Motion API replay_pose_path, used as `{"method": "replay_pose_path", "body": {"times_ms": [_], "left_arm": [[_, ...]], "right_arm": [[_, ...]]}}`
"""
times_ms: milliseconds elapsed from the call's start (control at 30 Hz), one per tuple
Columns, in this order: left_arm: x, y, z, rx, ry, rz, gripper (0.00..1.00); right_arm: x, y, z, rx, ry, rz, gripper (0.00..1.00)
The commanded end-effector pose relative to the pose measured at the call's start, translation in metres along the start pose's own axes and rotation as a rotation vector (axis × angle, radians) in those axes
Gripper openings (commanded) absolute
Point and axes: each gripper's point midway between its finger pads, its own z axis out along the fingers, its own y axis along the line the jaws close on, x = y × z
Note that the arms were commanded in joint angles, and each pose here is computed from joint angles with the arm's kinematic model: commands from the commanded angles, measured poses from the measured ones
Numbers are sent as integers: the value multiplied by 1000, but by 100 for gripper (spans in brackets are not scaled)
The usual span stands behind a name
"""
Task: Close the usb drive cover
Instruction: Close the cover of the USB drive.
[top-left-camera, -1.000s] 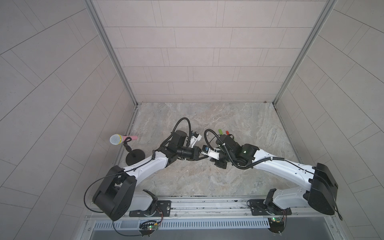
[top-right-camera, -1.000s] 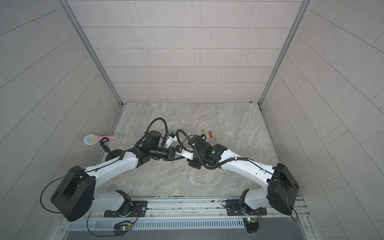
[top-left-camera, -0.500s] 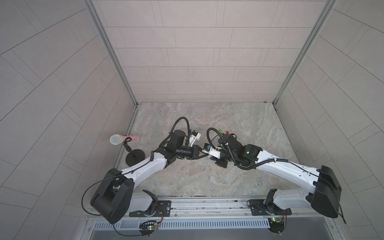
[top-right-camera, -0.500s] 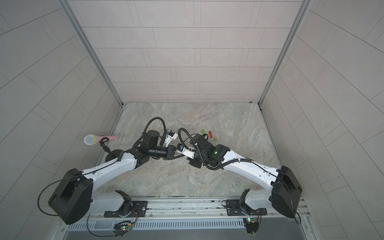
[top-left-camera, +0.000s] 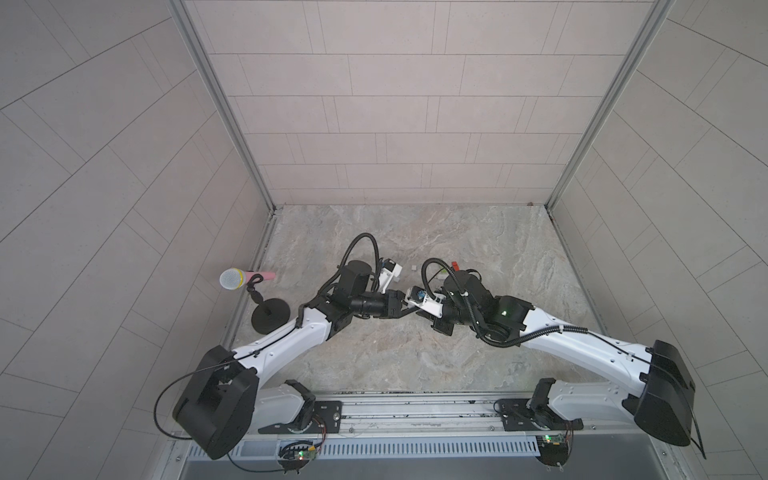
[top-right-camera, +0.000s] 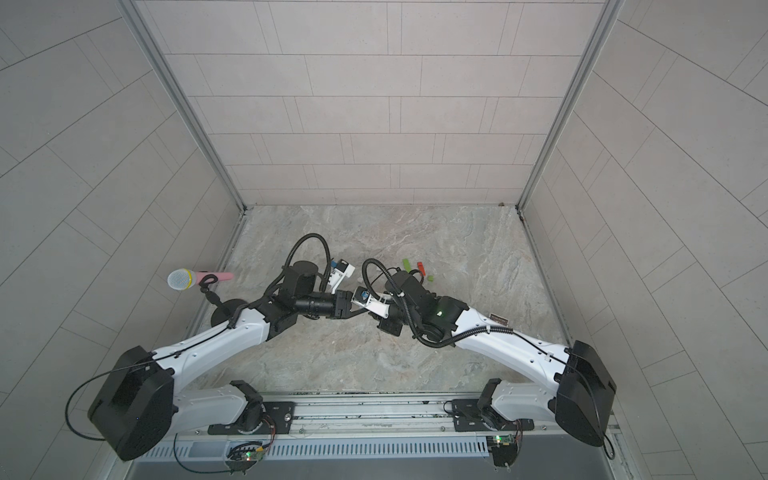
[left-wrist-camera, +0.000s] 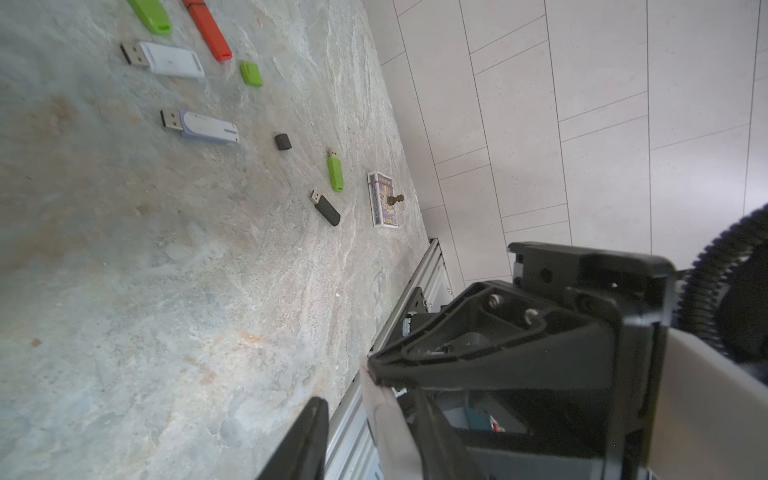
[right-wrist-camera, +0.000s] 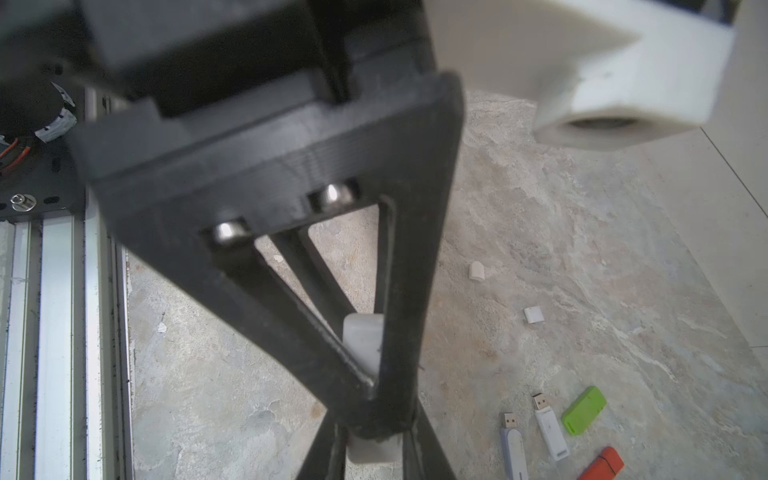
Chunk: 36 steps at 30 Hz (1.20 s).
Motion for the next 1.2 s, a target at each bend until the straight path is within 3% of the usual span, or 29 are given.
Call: {"method": "replay_pose_path", "body": {"times_ms": [0,267,467,767,1100,1167], "left_arm": [[-12,-10,-8,-6,-60,52,47],[-15,-5,-15,-53,-111,60,51],[-11,-1,-14,-63,-87,58,31],[-4,4,-14,-84,-52,57,18],[-6,1,-11,-67,-44,38,20],[-7,0,-10,-61,-38,32,28]], "right_arm": [[-2,0,-4,13,-22,1,13],[1,0,-4,20,-14,15,13],[-1,-2,-4,27,-16,17,13],[-7,-11,0,57,-9,35,13],[-9,-6,1,24,-13,29,12],[-6,-6,2,30,-5,34,12]]}}
